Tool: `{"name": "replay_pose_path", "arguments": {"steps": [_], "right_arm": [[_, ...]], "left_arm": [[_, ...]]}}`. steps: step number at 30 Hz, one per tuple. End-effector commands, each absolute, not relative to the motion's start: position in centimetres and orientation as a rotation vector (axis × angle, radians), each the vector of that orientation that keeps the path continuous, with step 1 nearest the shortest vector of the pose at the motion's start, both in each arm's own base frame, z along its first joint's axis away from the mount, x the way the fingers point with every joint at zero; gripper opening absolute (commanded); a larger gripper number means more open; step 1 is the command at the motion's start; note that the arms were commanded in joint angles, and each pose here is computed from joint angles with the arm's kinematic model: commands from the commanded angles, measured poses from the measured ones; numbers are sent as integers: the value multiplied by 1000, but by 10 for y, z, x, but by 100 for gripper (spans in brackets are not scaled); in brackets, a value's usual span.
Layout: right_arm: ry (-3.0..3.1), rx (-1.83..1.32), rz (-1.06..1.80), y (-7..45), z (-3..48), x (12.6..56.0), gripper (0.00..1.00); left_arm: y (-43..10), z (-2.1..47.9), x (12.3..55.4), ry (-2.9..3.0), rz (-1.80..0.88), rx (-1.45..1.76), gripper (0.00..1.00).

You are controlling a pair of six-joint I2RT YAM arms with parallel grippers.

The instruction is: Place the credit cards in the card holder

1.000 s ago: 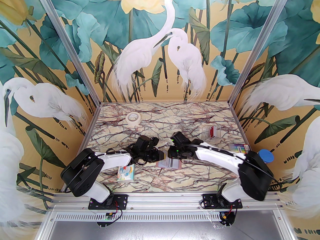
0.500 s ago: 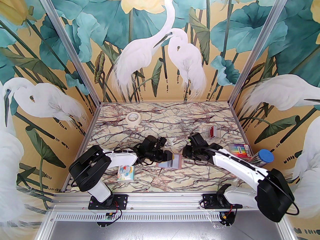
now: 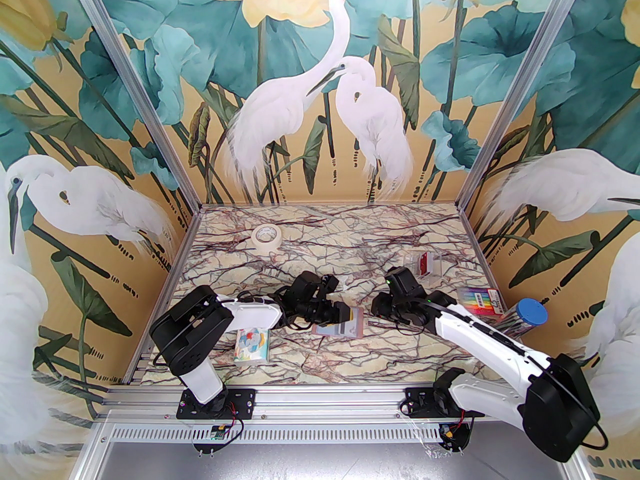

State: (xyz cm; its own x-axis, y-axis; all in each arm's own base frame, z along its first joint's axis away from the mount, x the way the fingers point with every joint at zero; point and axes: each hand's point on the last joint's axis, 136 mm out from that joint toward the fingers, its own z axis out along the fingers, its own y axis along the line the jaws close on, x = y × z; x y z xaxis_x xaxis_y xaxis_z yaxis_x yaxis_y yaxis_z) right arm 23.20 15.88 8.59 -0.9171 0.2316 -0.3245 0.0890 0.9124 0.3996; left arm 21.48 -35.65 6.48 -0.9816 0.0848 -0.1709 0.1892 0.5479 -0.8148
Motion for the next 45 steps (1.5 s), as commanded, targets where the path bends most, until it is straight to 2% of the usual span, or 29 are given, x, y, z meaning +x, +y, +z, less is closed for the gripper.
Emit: {"name": "replay_pose_path", "arguments": {"steps": [1,16,26,31,39,45], "right_arm": [[2711,201,527,154,83,228,25],[2587,148,497,142,109,231,27],[2462,120,405,121,140,235,36],[2449,122,306,109,150,247,40],[2523,201,132,81,154,277,44],[2570,320,22,51,146,309,45]], "left_arm": [[-350,80,221,2642,-1335,239,54],[-288,109,210,2624,-1138,73,54],[-249,111,211,2516,-1025,-78,55],[-229,108,218,2428,-941,-124,57],[-212,86,216,2362,-898,-133,66],[-217,75,215,2329,-927,-71,67]]}}
